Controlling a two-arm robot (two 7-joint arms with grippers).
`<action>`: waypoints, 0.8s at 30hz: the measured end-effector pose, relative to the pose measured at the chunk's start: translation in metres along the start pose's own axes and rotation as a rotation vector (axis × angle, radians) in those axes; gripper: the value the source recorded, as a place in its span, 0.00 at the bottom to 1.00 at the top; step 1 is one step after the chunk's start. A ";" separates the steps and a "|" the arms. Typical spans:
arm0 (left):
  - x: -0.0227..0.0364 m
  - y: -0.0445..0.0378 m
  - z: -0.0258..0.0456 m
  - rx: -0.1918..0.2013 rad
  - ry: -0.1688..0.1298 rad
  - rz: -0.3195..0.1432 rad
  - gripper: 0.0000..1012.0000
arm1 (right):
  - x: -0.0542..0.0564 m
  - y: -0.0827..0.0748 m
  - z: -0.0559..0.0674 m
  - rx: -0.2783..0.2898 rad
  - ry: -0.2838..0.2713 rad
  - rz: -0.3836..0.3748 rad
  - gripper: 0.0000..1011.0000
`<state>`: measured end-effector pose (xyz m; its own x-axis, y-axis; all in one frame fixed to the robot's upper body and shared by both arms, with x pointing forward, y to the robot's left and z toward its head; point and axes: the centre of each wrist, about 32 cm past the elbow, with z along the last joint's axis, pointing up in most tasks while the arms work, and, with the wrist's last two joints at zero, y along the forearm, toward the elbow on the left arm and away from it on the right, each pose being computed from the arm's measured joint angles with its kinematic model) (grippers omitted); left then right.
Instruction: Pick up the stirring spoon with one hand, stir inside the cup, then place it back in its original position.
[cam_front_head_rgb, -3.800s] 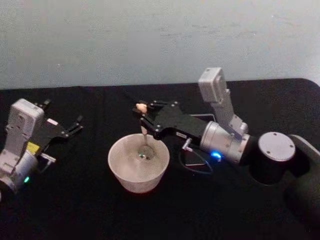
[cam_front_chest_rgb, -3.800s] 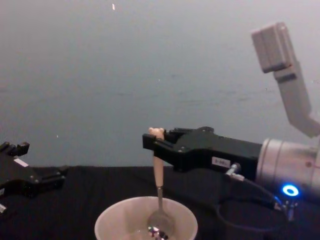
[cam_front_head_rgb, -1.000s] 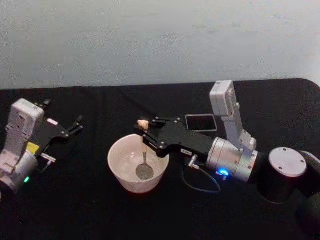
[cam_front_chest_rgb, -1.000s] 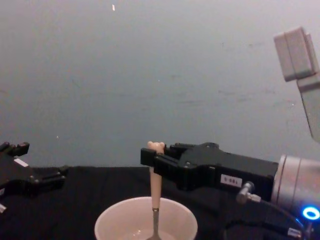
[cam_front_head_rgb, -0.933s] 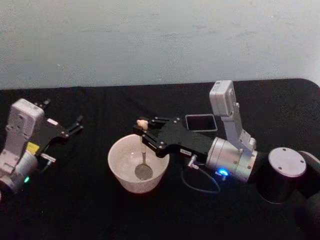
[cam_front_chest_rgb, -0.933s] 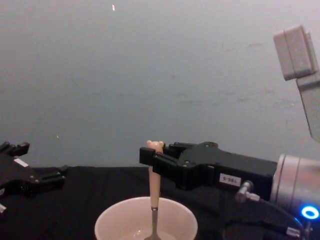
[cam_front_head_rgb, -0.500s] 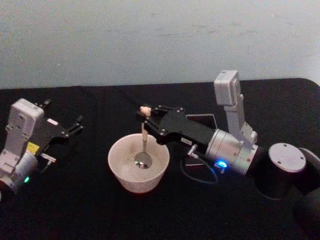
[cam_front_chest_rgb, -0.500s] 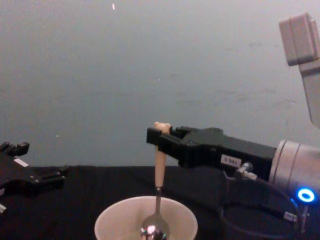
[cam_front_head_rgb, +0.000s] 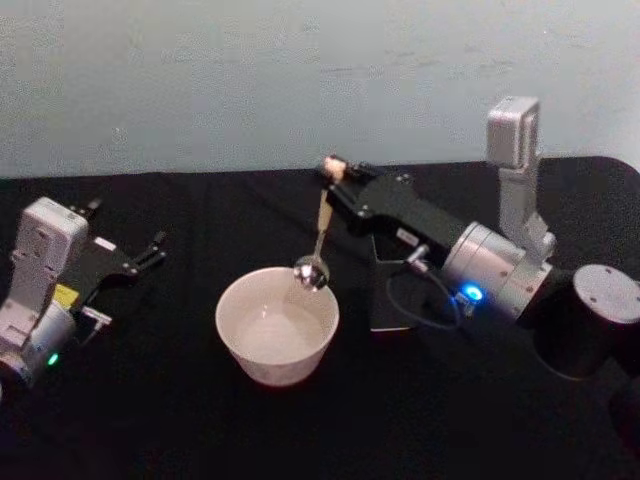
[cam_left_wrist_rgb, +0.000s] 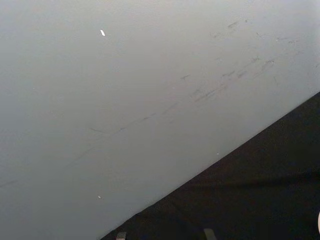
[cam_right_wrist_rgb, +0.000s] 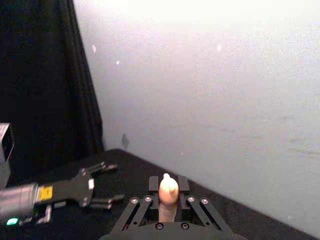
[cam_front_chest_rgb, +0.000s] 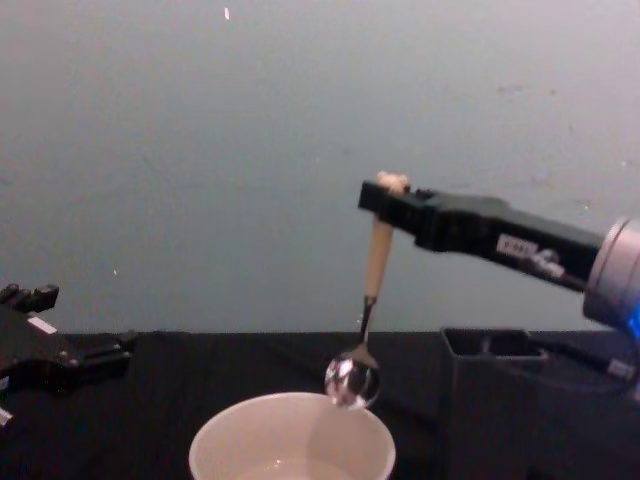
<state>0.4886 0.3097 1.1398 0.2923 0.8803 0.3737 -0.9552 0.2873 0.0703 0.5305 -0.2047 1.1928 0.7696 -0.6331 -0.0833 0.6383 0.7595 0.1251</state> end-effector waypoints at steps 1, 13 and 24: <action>0.0000 0.0000 0.0000 0.000 0.000 0.000 0.99 | 0.000 -0.001 0.002 0.006 0.001 -0.005 0.22; 0.0000 0.0000 0.0000 0.000 0.000 0.000 0.99 | 0.010 -0.016 0.022 0.090 0.021 -0.086 0.22; 0.0000 0.0000 0.0000 0.000 0.000 0.000 0.99 | 0.014 -0.037 0.033 0.146 0.014 -0.133 0.22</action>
<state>0.4886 0.3097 1.1398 0.2923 0.8803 0.3737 -0.9552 0.2873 0.0703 0.5167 -0.2468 1.2193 0.6797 -0.7233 -0.1218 0.7258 0.6392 0.2542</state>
